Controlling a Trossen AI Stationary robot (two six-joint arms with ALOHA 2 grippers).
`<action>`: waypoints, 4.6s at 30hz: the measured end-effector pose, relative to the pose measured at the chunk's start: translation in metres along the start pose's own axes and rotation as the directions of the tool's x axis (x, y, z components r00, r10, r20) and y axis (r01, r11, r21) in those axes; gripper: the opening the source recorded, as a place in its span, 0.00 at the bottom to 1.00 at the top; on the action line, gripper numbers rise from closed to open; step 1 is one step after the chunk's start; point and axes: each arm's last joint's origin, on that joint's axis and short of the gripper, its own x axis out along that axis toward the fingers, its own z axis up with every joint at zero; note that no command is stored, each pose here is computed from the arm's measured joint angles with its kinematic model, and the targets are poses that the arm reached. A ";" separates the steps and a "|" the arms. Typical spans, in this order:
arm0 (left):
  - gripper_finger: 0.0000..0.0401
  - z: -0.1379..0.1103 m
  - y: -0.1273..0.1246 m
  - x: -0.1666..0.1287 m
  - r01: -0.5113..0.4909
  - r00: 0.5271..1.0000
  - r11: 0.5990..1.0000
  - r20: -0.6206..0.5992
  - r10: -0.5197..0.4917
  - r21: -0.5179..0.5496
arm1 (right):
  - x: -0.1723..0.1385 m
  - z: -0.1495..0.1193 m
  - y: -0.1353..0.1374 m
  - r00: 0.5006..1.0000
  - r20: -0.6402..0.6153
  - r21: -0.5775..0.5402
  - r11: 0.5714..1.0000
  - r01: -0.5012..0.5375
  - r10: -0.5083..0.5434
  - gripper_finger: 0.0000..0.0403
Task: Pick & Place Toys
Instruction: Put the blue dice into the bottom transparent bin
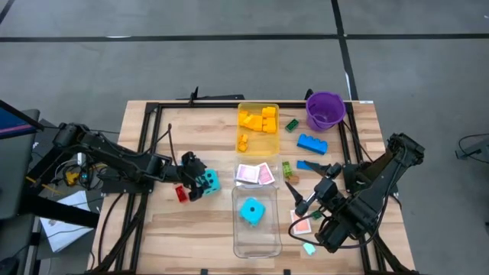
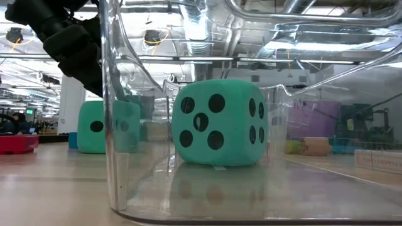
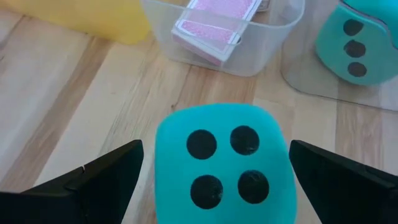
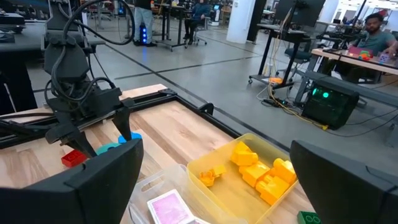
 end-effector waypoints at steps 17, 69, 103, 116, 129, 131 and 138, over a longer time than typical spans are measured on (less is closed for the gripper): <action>1.00 -0.004 -0.004 0.014 -0.033 0.999 0.999 -0.040 0.032 -0.033 | 0.000 0.000 0.000 1.000 -0.004 0.000 1.000 0.000 0.000 0.99; 1.00 -0.019 0.006 0.008 -0.001 1.000 1.000 -0.017 0.002 0.029 | 0.000 0.000 0.000 1.000 -0.007 0.003 1.000 -0.001 0.001 0.99; 0.93 -0.026 0.014 0.017 0.080 0.997 0.995 0.007 -0.081 0.062 | 0.000 0.000 0.000 1.000 -0.008 0.002 1.000 -0.001 0.001 0.99; 0.92 -0.020 0.009 0.014 0.197 0.979 0.979 0.046 -0.200 0.050 | 0.000 0.000 0.000 1.000 -0.008 -0.001 1.000 -0.001 0.001 0.99; 0.91 -0.011 -0.006 -0.024 0.502 0.841 0.852 0.145 -0.521 0.149 | 0.000 0.000 0.000 1.000 -0.011 -0.002 1.000 -0.001 0.001 0.99; 0.91 -0.011 -0.010 -0.032 0.529 0.815 0.831 0.169 -0.554 0.172 | 0.000 0.000 0.000 1.000 -0.011 -0.002 1.000 -0.001 0.001 0.99; 0.91 -0.006 -0.029 -0.045 0.608 0.710 0.757 0.261 -0.654 0.240 | 0.000 0.000 0.000 1.000 -0.012 -0.002 1.000 -0.001 0.001 0.99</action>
